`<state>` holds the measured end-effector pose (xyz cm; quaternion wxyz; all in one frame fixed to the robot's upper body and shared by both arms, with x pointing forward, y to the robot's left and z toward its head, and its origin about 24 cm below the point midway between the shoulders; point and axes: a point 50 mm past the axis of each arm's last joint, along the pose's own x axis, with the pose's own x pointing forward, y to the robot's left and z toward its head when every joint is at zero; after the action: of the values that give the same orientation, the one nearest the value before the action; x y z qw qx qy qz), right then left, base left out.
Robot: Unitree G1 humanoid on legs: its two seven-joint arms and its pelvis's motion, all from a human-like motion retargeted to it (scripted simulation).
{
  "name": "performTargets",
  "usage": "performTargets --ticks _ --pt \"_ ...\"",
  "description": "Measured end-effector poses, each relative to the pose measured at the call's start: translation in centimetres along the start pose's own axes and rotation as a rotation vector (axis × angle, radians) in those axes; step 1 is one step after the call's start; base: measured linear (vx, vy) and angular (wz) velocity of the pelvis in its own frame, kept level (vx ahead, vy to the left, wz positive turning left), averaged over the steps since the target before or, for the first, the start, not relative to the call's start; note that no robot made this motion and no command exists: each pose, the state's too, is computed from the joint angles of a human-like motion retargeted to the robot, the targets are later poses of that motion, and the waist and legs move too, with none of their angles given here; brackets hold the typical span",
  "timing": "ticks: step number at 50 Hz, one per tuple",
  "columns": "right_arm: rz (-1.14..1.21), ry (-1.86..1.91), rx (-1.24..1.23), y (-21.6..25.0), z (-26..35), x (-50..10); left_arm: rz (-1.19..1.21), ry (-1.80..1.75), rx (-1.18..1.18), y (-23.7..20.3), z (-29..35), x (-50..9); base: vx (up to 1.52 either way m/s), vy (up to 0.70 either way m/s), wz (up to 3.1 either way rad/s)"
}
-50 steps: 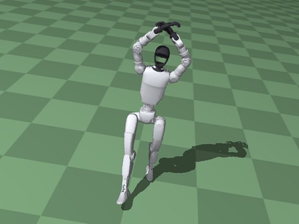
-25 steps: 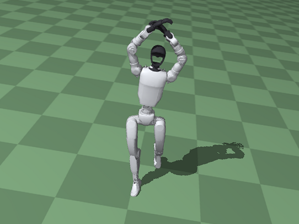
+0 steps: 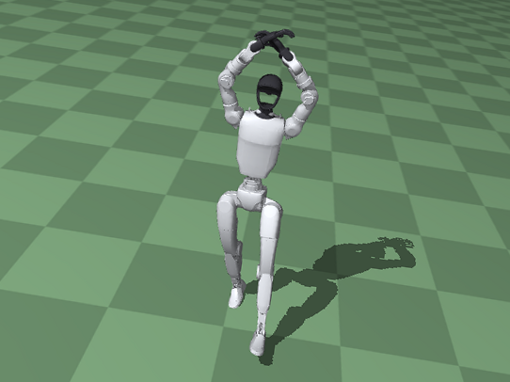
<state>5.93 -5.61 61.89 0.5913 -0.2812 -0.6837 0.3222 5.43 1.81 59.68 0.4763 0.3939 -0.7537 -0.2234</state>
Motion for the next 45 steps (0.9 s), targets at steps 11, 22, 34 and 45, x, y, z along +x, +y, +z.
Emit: performTargets --ticks 11,22,34,45 --pt "0.005 0.009 -0.013 0.3 -0.2 0.1 0.0 0.005 0.008 0.4 0.1 -0.2 0.37 0.17 -0.26" --pt "0.03 0.039 0.029 0.2 -0.7 -0.4 -0.025 0.007 -0.036 0.0 -0.1 -0.4 0.61 0.29 -0.08" --pt "0.04 -0.065 -0.087 0.8 3.1 1.5 0.02 -0.057 0.081 1.7 2.5 0.5 0.54 0.3 0.25" --pt "0.01 -0.114 -0.128 0.4 4.7 1.3 0.018 -0.114 0.061 1.7 4.1 1.3 0.35 0.08 0.65"
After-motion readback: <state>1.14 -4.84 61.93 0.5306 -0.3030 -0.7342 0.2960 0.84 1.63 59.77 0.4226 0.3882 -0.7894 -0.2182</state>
